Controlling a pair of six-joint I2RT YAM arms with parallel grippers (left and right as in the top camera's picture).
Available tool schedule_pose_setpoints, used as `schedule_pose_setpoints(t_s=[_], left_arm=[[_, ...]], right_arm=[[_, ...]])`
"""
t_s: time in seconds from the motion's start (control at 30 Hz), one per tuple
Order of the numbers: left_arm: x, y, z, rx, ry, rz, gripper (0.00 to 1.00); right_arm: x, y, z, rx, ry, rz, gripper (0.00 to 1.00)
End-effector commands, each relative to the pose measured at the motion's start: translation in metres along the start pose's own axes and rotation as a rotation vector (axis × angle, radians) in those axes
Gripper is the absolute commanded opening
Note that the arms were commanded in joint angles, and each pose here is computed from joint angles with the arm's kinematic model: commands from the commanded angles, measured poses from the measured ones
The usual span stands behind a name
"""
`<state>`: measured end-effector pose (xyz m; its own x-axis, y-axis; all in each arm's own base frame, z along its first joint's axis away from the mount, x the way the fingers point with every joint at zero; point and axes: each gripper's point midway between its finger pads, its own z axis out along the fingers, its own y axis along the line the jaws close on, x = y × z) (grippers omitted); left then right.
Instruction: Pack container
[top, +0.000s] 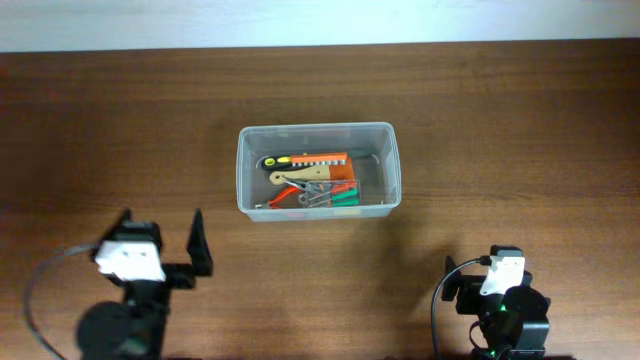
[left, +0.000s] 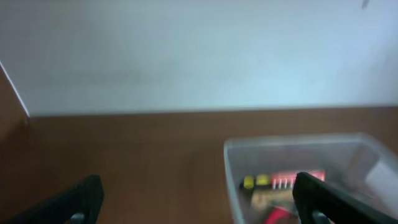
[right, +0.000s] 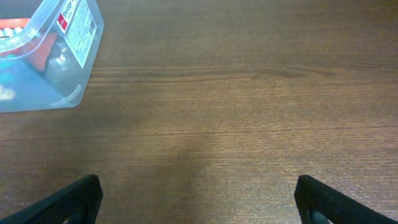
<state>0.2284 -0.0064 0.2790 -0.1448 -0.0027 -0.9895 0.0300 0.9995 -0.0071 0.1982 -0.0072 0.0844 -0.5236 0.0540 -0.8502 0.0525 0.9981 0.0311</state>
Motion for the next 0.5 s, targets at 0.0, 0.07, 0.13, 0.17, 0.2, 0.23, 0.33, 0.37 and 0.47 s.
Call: schedule_pose_setpoints(t_s=[0.0, 0.07, 0.13, 0.17, 0.2, 0.23, 0.33, 0.37, 0.47], left_arm=[[0.040, 0.001, 0.005, -0.003, 0.020, -0.005, 0.99], [0.065, 0.000, 0.010, -0.001, 0.035, -0.005, 0.99], [0.083, -0.003, 0.014, 0.020, 0.043, -0.006, 0.99], [0.093, -0.004, 0.017, 0.028, 0.046, -0.006, 0.99], [0.098, -0.005, 0.018, 0.029, 0.049, -0.006, 0.99], [0.105, -0.005, 0.020, 0.032, 0.053, -0.005, 0.99], [0.122, -0.008, 0.024, 0.042, 0.063, -0.004, 0.99], [0.126, -0.008, 0.025, 0.045, 0.066, -0.003, 0.99], [0.133, -0.008, 0.026, 0.044, 0.071, -0.003, 0.99]], right_arm=[[0.000, 0.000, 0.000, 0.000, -0.005, 0.012, 0.99], [0.000, 0.000, 0.000, 0.000, -0.005, 0.012, 0.99], [0.000, 0.000, 0.000, 0.000, -0.005, 0.012, 0.99], [0.000, 0.000, 0.000, 0.000, -0.005, 0.012, 0.99], [0.000, 0.000, 0.000, 0.000, -0.005, 0.012, 0.99], [0.000, 0.000, 0.000, 0.000, -0.005, 0.012, 0.99], [0.000, 0.000, 0.000, 0.000, -0.005, 0.012, 0.99], [0.000, 0.000, 0.000, 0.000, -0.005, 0.012, 0.99], [0.000, 0.000, 0.000, 0.000, -0.005, 0.012, 0.99]])
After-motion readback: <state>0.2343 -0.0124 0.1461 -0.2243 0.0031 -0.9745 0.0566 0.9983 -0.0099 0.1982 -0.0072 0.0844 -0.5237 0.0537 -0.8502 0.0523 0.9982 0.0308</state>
